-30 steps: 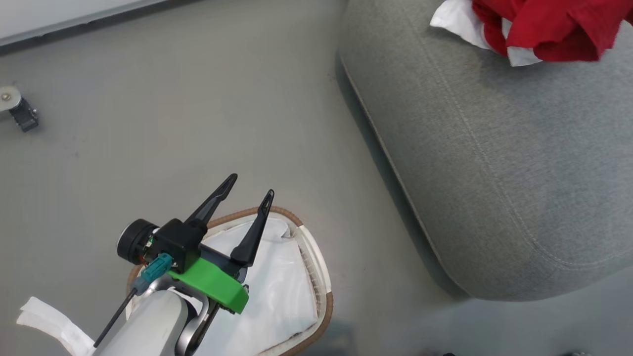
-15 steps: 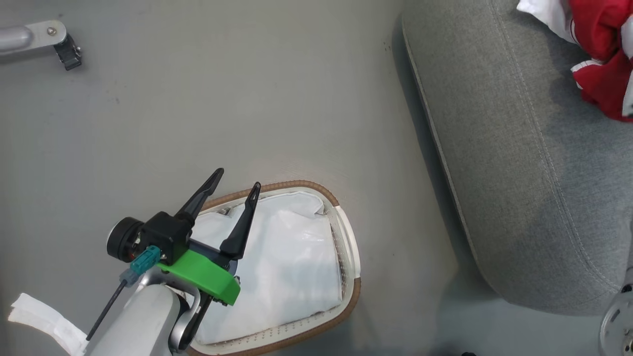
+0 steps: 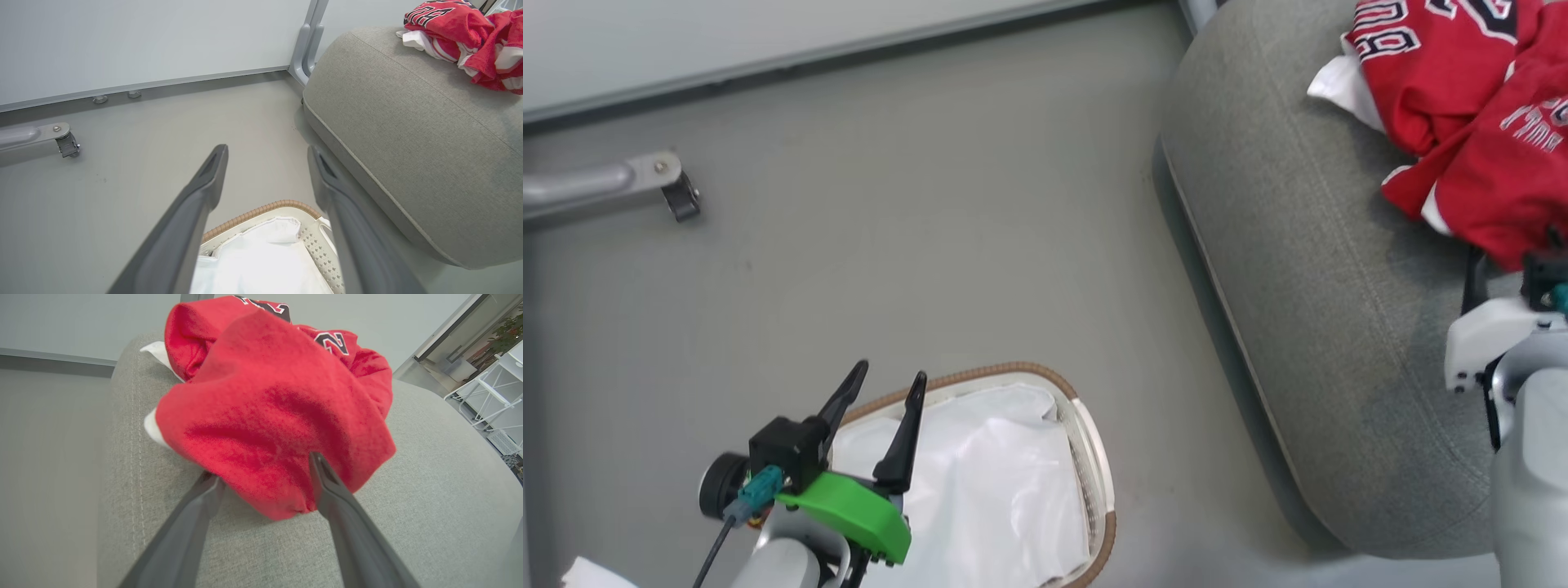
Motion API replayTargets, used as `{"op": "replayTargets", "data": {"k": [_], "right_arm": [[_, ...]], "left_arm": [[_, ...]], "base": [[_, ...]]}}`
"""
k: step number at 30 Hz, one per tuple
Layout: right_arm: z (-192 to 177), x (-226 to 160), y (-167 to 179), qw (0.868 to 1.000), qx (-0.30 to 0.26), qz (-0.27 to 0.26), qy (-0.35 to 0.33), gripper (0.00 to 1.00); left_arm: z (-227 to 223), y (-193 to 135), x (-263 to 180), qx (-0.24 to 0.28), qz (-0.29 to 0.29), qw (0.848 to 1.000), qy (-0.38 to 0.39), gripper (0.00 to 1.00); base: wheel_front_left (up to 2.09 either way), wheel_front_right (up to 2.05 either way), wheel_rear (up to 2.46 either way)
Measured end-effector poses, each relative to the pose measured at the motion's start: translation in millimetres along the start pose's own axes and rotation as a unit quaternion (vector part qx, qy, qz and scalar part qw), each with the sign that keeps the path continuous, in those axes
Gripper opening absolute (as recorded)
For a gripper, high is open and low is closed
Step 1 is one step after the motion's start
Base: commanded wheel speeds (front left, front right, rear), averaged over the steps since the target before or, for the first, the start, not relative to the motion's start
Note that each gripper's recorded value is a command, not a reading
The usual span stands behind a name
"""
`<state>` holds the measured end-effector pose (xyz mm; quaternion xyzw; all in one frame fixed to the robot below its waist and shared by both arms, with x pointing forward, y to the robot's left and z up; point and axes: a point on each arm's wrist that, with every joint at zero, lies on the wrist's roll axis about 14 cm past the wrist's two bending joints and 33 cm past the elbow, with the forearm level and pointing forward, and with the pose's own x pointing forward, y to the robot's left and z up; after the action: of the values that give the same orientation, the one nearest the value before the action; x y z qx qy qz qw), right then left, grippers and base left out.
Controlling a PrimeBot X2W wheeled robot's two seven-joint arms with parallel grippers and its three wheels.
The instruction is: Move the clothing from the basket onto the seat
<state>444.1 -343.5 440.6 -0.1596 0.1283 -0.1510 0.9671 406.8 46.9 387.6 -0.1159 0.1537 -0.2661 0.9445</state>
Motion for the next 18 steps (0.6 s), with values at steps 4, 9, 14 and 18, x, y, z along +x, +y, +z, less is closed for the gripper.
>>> {"op": "replayTargets", "data": {"k": [4,9,14,18], "right_arm": [[1,-27,5,1.0,0.019,0.015,-0.014,1.0],[5,-55,17,0.998,0.047,0.039,-0.033,1.0],[34,-73,51,0.989,0.087,0.086,-0.079,1.0],[70,-83,77,0.977,0.113,0.126,-0.127,1.0]], "left_arm": [[1,4,-17,-0.003,0.028,1.0,-0.003,1.0],[6,15,-37,-0.001,0.066,0.998,-0.014,1.0],[22,31,-57,0.007,0.111,0.993,-0.042,1.0],[37,48,-75,0.015,0.153,0.986,-0.07,1.0]], "base": [[0.0,0.0,0.0],[0.0,0.0,0.0],[0.0,0.0,0.0],[0.0,0.0,0.0]]}}
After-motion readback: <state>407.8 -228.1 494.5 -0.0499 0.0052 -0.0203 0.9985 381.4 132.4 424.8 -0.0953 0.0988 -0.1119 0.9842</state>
